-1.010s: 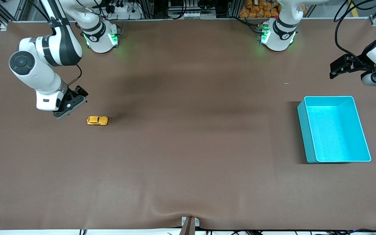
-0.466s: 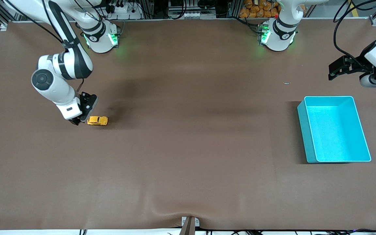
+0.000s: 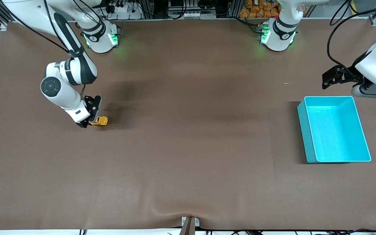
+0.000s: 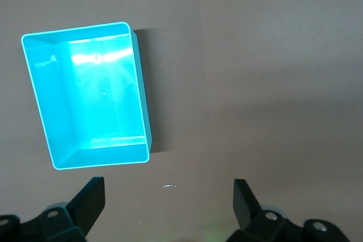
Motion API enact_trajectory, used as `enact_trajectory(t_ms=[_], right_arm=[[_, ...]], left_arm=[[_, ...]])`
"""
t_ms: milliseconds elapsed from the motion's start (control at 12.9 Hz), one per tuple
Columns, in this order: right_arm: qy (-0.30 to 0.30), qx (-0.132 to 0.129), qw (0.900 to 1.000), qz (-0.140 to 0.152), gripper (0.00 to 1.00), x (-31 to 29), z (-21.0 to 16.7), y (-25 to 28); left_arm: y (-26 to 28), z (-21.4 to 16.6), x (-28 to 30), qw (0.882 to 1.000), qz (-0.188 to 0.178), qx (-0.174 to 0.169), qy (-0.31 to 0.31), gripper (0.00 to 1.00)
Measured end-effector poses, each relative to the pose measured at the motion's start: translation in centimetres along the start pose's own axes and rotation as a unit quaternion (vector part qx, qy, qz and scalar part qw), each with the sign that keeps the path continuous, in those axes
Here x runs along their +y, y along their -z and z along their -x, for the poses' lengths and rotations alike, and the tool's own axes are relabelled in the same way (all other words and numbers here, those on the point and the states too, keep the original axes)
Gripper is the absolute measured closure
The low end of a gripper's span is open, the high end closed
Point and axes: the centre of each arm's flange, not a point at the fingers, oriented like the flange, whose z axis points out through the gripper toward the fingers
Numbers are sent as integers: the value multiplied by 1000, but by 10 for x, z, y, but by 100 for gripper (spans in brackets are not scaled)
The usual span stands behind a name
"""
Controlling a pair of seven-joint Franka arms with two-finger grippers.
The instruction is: Wind and store yellow beetle car
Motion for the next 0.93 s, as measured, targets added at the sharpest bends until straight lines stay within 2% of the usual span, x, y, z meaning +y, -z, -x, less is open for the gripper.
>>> enact_trajectory(t_ms=[78, 155, 311, 388, 466, 544, 932], right_arm=[[8, 1, 1000, 1, 19, 0, -1, -6], [15, 2, 1000, 0, 25, 0, -2, -13], [24, 2, 1000, -1, 33, -1, -4, -21], [28, 2, 1000, 0, 33, -1, -5, -24], [32, 1, 999, 3, 41, -1, -6, -26], [35, 1, 999, 4, 54, -1, -7, -27], [55, -3, 998, 5, 55, -1, -8, -27]], left_arm=[[0, 0, 2, 1000, 0, 1, -2, 0], [1, 0, 3, 1000, 0, 1, -2, 0], [1, 0, 3, 1000, 0, 1, -2, 0], [1, 0, 2, 1000, 0, 1, -2, 0], [1, 0, 2, 1000, 0, 2, -2, 0], [1, 0, 2, 1000, 0, 2, -2, 0], [1, 0, 2, 1000, 0, 2, -2, 0]])
